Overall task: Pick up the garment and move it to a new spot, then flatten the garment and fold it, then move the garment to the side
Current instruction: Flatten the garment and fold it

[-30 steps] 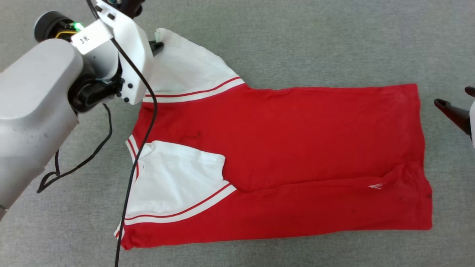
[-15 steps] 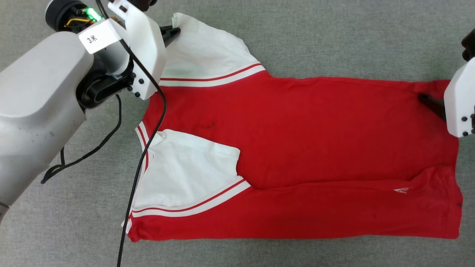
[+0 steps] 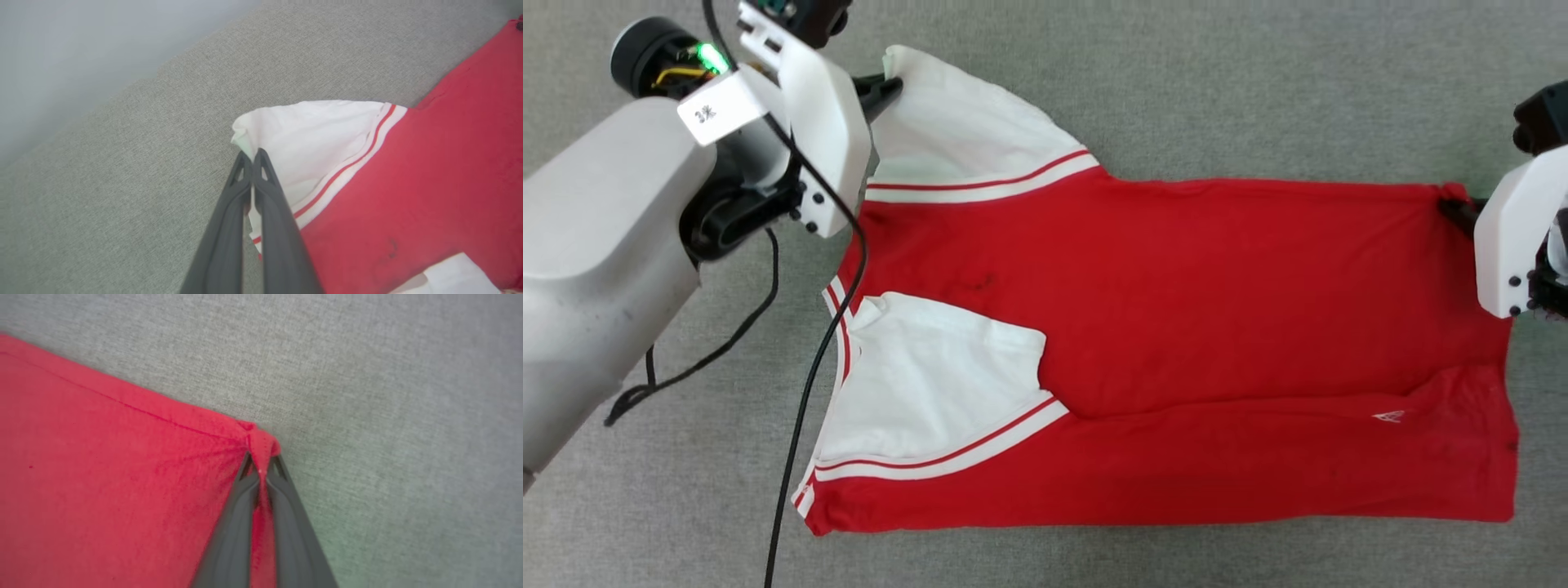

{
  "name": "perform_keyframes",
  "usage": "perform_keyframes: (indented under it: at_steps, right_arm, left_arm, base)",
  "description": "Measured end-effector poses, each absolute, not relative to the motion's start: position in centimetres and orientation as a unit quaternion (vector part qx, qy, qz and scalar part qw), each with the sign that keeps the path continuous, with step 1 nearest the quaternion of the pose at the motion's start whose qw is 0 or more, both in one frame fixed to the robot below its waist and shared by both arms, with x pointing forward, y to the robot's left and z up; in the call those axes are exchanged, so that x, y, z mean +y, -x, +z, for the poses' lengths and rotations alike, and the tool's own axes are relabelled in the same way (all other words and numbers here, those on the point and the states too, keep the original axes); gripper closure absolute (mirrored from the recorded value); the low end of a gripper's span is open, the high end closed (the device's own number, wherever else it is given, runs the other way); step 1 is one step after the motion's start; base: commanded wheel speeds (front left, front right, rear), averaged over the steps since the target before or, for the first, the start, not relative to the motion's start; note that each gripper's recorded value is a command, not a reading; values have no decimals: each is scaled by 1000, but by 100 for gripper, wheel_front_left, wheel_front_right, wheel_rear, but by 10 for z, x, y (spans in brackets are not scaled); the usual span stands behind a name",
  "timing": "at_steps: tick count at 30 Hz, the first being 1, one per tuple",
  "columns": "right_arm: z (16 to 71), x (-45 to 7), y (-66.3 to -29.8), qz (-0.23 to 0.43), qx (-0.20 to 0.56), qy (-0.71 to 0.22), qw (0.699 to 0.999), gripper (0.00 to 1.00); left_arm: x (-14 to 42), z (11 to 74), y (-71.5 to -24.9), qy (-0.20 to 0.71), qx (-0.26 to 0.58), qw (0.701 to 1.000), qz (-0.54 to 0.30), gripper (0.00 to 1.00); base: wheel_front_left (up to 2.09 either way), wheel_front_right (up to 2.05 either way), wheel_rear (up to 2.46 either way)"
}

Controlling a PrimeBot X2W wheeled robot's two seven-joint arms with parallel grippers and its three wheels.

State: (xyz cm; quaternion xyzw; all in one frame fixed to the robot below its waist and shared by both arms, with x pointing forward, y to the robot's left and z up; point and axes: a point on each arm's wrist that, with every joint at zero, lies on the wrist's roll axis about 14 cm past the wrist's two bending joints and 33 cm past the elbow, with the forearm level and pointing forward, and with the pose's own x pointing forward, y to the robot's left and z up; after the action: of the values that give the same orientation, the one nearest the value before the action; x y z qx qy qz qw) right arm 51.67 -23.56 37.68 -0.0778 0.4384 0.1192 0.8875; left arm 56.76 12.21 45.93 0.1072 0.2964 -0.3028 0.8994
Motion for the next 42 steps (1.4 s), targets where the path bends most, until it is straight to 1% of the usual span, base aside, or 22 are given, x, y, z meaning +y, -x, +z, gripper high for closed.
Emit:
perform_keyframes:
  at_steps: [4,8,18,19,20,21,22,23,26,27,29,30,35,42]
  right_arm:
    - [402,-239,-518,116,379,70,915,100]
    - [419,-235,-509,121,339,60,931,100]
    - [437,-230,-465,134,296,51,944,100]
    - [437,-230,-465,134,296,51,944,100]
    - [438,-228,-456,136,291,47,946,100]
    - [438,-228,-456,136,291,47,946,100]
    - [437,-226,-446,139,289,42,946,100]
    - [437,-226,-446,139,289,42,946,100]
    - [430,-224,-425,143,293,36,945,100]
    - [430,-224,-425,143,293,36,945,100]
    - [427,-222,-411,146,294,31,944,100]
    - [427,-222,-411,146,294,31,944,100]
    - [418,-222,-388,145,305,16,941,100]
    - [392,-223,-355,136,353,-4,926,100]
  left_arm:
    - [120,465,-553,-99,291,902,-304,100]
    - [127,470,-536,-97,287,906,-296,100]
    - [136,477,-478,-80,283,912,-284,100]
    - [136,477,-478,-80,283,912,-284,100]
    - [139,475,-465,-77,287,913,-281,100]
    - [139,475,-465,-77,287,913,-281,100]
    - [141,471,-450,-75,296,910,-280,100]
    - [141,471,-450,-75,296,910,-280,100]
    - [147,459,-420,-65,319,906,-272,100]
    - [147,459,-420,-65,319,906,-272,100]
    - [153,450,-400,-53,336,903,-263,100]
    - [153,450,-400,-53,336,903,-263,100]
    - [161,431,-373,-44,364,896,-251,100]
    - [160,408,-353,-31,396,884,-247,100]
  base:
    - [0,0,0]
    - [0,0,0]
    - [0,0,0]
    - [0,0,0]
    - [0,0,0]
    - [0,0,0]
    - [0,0,0]
    - [0,0,0]
    - [0,0,0]
    - [0,0,0]
    - [0,0,0]
    - [0,0,0]
    - [0,0,0]
    - [0,0,0]
